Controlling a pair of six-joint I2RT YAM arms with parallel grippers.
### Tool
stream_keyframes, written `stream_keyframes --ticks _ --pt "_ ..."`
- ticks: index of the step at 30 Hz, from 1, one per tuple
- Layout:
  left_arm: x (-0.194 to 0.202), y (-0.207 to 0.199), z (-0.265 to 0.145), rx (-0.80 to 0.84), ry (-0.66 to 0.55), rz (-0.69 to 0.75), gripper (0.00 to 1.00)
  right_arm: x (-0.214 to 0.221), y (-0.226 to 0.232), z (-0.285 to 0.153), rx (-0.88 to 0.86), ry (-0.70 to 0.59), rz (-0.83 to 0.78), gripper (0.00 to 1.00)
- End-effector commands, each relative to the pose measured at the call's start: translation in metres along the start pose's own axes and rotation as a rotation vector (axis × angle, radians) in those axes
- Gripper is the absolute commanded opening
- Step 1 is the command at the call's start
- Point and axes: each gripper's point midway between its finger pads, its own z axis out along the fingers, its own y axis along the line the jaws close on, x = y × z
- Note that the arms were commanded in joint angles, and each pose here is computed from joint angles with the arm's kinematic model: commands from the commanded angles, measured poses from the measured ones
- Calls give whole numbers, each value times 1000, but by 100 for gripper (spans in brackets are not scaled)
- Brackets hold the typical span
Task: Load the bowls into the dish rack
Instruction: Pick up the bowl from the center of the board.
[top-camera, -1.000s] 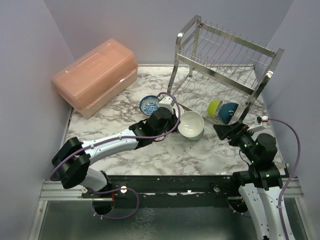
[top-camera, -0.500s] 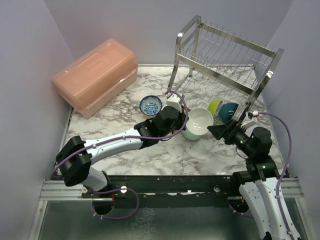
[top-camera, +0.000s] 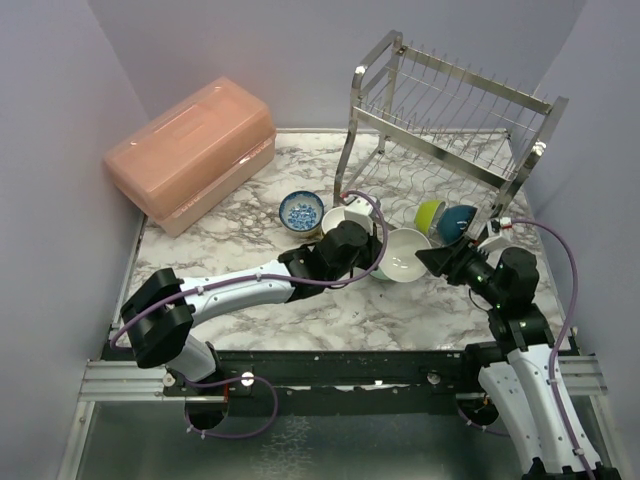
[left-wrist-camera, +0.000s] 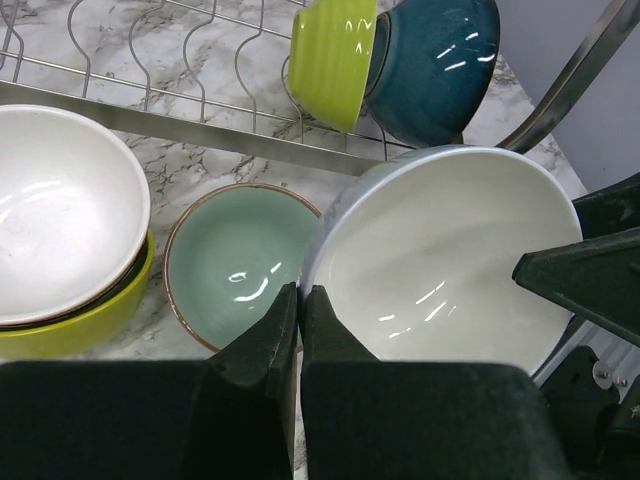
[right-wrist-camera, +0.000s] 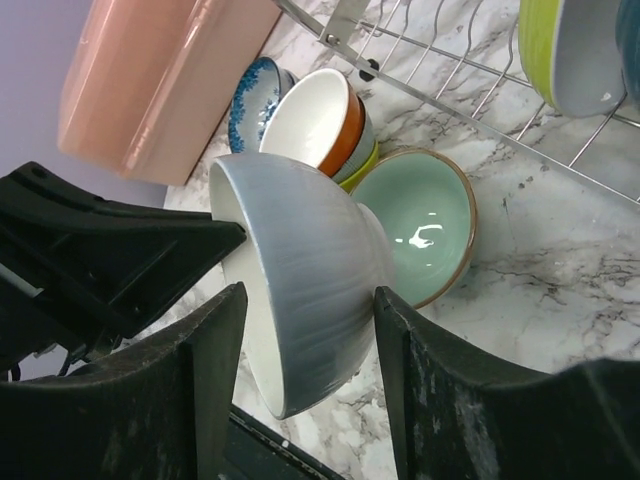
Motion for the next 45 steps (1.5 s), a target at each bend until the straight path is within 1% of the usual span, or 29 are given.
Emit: stream_keyframes --ticks 1,4,6,9,12,16,19,21,23,25,28,29,34,37,40,45 --pt "-42 -29 -1 77 -124 -45 0 4 -5 2 2 7 -16 54" --pt "-41 -30 -2 81 -127 -50 0 3 -7 2 16 2 -23 45" --pt "-42 -30 -2 85 -136 -58 0 4 -10 3 25 2 -22 33" --pt "-41 -31 -3 93 -136 -68 1 3 -11 3 29 0 -21 12" --pt "-40 -31 -3 99 -134 -71 7 3 -14 3 46 -7 -18 1" --pt "-39 -31 -4 104 -139 -76 26 2 -19 2 69 -21 -17 0" --pt "-37 -29 -6 106 -141 -77 43 0 -21 2 79 -31 -24 1" --pt "-36 -29 -8 114 -143 -77 56 -1 -22 2 85 -40 -31 0" --pt "-36 -31 -11 129 -143 -77 72 -3 -21 1 86 -45 -41 0" --pt "-35 -32 -15 143 -139 -77 85 -4 -20 1 84 -48 -51 0" --pt "-36 -33 -22 169 -140 -86 97 -6 -20 0 81 -58 -63 1" --pt "-36 -35 -25 183 -139 -91 99 -6 -19 0 76 -61 -68 0" --pt "-35 -43 -38 291 -115 -127 99 -8 -4 -2 -3 -60 -120 0" --pt "-30 -48 -44 368 -73 -153 99 -10 -2 -2 -11 -67 -134 0" --pt "-25 -49 -48 427 -27 -216 99 -13 1 -2 -23 -72 -150 0" --pt "-20 -52 -59 556 12 -332 99 -15 10 -2 -65 -76 -168 0"
